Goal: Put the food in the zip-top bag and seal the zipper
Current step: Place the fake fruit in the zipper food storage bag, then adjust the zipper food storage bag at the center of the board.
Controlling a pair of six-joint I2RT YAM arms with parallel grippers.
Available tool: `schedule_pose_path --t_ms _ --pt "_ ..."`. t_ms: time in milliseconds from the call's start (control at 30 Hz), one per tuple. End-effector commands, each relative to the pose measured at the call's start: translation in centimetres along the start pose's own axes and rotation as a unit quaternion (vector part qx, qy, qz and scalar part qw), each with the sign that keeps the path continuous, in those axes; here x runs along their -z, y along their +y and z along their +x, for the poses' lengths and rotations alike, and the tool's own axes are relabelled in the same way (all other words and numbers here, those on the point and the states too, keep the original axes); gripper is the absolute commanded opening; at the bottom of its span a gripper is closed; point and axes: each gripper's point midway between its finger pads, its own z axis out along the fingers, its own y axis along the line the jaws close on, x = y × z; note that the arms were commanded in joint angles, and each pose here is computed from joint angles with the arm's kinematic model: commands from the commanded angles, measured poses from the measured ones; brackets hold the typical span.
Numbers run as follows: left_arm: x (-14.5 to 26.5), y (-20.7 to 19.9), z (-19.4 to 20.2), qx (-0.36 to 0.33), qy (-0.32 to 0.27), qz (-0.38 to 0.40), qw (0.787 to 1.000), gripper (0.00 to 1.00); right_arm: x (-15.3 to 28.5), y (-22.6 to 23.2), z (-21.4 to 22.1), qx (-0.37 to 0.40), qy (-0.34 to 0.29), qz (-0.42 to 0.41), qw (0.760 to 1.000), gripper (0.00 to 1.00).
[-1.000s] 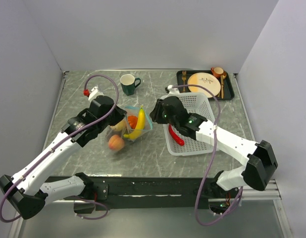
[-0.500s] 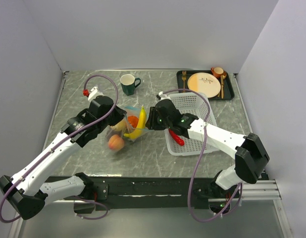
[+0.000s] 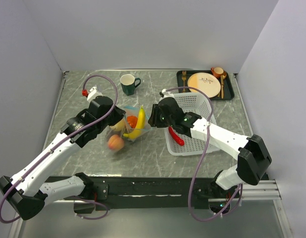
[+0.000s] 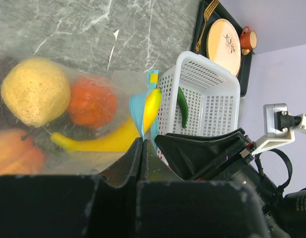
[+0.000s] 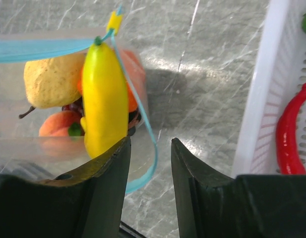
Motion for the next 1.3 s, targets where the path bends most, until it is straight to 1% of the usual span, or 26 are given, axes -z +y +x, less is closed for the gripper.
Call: schedule_pose_path --t_ms 0,233,333,367,400,433,467,500,633,733,767,833,867,900,933,967,1067,1267 --pt "0.9 -1.4 -1.5 0.009 -0.025 0.027 0.999 0.01 1.0 0.2 -1.8 0.0 -0.028 -0.012 1.0 0.46" --pt "0.8 -1.2 -1.2 0.011 -0.02 0.029 0.999 0.01 0.0 1.9 -0.5 -0.006 0.012 -0.062 0.998 0.46" --pt "0.8 -1.3 -1.1 0.009 -0.018 0.03 0.999 0.01 -0.9 2.5 0.6 -0.005 0.044 -0.081 0.996 0.45" --pt "0.8 -1.3 -1.1 0.008 -0.018 0.03 0.999 0.01 -1.0 2.9 0.8 -0.005 0.051 -0.088 0.995 0.4" --pt "0.7 -1.3 -1.1 0.008 -0.019 0.029 0.999 0.01 -1.3 2.9 1.2 -0.006 0.06 -0.089 0.994 0.31" --pt "0.8 -1.3 -1.1 0.008 -0.019 0.03 0.999 0.01 -1.4 3.1 1.2 -0.007 0.061 -0.092 0.994 0.22" --pt "0.7 -1.1 -1.1 0.007 -0.019 0.027 0.999 0.01 -1.2 3.2 0.9 -0.005 0.057 -0.096 0.994 0.1" --pt "0.7 -0.9 -0.9 0.008 -0.018 0.025 1.0 0.01 -0.8 3.5 0.3 -0.002 0.047 -0.1 0.994 0.01" --pt "0.8 0.0 -1.3 0.003 -0.032 0.011 0.999 0.01 1.4 4.8 -3.2 0.012 -0.006 -0.113 0.993 0.0" --pt "1.0 0.9 -2.1 -0.007 -0.05 -0.013 0.999 0.01 4.5 7.7 -7.5 0.027 -0.059 -0.15 0.987 0.0" --pt "1.0 1.8 -2.6 -0.014 -0.062 -0.035 0.997 0.02 5.4 8.6 -8.5 0.038 -0.072 -0.163 0.983 0.0" --pt "1.5 1.8 -3.4 -0.015 -0.076 -0.043 0.996 0.01 7.8 11.0 -11.2 0.047 -0.105 -0.194 0.974 0.0" --pt "1.7 1.9 -3.7 -0.02 -0.08 -0.047 0.995 0.01 8.3 11.9 -11.6 0.054 -0.107 -0.204 0.972 0.0" --pt "1.9 1.4 -4.0 -0.018 -0.084 -0.039 0.996 0.01 7.3 11.6 -11.0 0.055 -0.084 -0.189 0.977 0.0" --pt "2.2 1.1 -4.2 -0.016 -0.085 -0.031 0.996 0.01 7.7 12.6 -12.1 0.057 -0.089 -0.195 0.975 0.0" --pt "2.4 0.8 -4.3 -0.013 -0.086 -0.024 0.996 0.01 6.2 12.6 -11.2 0.061 -0.067 -0.191 0.977 0.0" --pt "3.7 0.1 -5.2 0.004 -0.097 -0.005 0.995 0.01 4.8 12.8 -9.8 0.057 -0.037 -0.192 0.979 0.0" --pt "8.0 -0.6 -8.9 0.031 -0.15 0.021 0.988 0.01 3.0 13.6 -7.5 0.051 0.006 -0.206 0.977 0.01"
